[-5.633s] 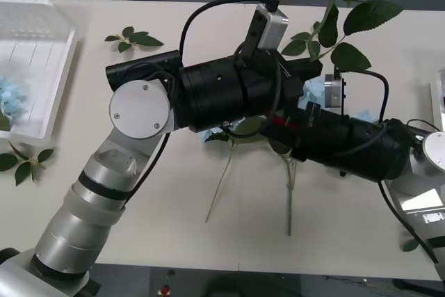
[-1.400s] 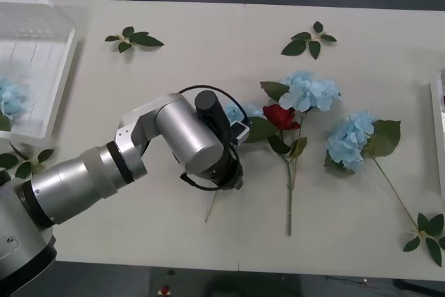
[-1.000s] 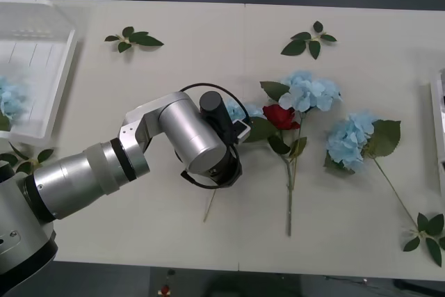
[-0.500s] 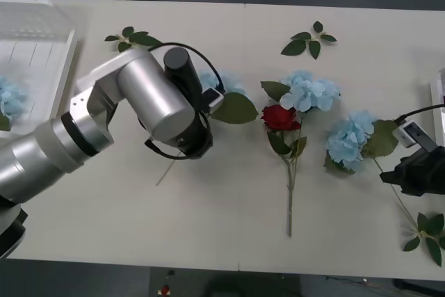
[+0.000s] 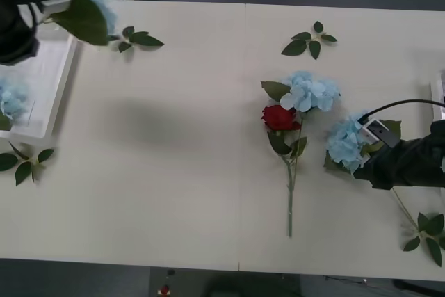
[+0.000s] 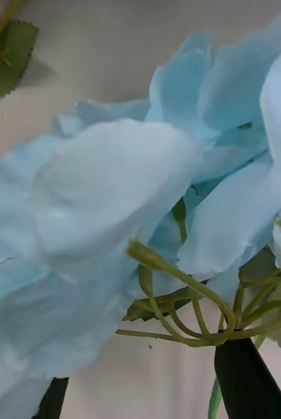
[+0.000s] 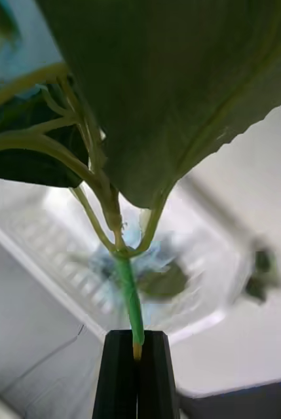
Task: Put the red flowers into the right box and the blue flowers into the left box
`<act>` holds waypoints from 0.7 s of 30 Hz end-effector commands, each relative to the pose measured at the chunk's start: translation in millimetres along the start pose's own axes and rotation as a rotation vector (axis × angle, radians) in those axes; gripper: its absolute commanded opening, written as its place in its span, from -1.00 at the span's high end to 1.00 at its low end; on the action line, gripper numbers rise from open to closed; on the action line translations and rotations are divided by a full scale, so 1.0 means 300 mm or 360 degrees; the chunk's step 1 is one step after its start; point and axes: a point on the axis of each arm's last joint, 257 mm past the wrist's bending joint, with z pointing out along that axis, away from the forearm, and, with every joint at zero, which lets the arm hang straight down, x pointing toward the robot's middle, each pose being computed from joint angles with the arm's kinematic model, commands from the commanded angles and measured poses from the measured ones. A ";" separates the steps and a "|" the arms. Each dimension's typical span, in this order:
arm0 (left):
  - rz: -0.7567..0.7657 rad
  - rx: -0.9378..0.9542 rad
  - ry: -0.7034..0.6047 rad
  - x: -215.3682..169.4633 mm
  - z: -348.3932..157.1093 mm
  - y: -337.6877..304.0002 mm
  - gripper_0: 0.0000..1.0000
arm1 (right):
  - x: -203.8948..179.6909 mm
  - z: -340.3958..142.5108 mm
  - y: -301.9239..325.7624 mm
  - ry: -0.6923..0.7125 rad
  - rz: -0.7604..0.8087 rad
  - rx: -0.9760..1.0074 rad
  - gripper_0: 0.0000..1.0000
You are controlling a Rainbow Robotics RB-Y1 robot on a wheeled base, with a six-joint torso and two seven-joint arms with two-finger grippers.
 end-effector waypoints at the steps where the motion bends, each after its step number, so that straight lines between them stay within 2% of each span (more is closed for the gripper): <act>1: -0.0055 0.0098 0.0317 0.250 0.134 0.062 1.00 | 0.032 -0.048 -0.118 0.0032 0.0063 0.0108 -0.29; 7: -0.0242 0.0019 0.0381 0.397 0.347 0.190 1.00 | 0.089 -0.062 -0.178 0.0083 0.0113 0.0157 -0.29; 16: -0.0296 -0.0129 0.0226 0.354 0.487 0.266 1.00 | 0.118 -0.037 -0.199 0.0088 0.0182 0.0176 -0.28; 19: -0.0267 -0.0176 0.0223 0.341 0.511 0.272 1.00 | 0.120 -0.027 -0.190 0.0088 0.0192 0.0167 0.03; 21: -0.0226 -0.0230 0.0224 0.332 0.522 0.287 0.79 | 0.117 -0.021 -0.186 0.0084 0.0196 0.0163 0.10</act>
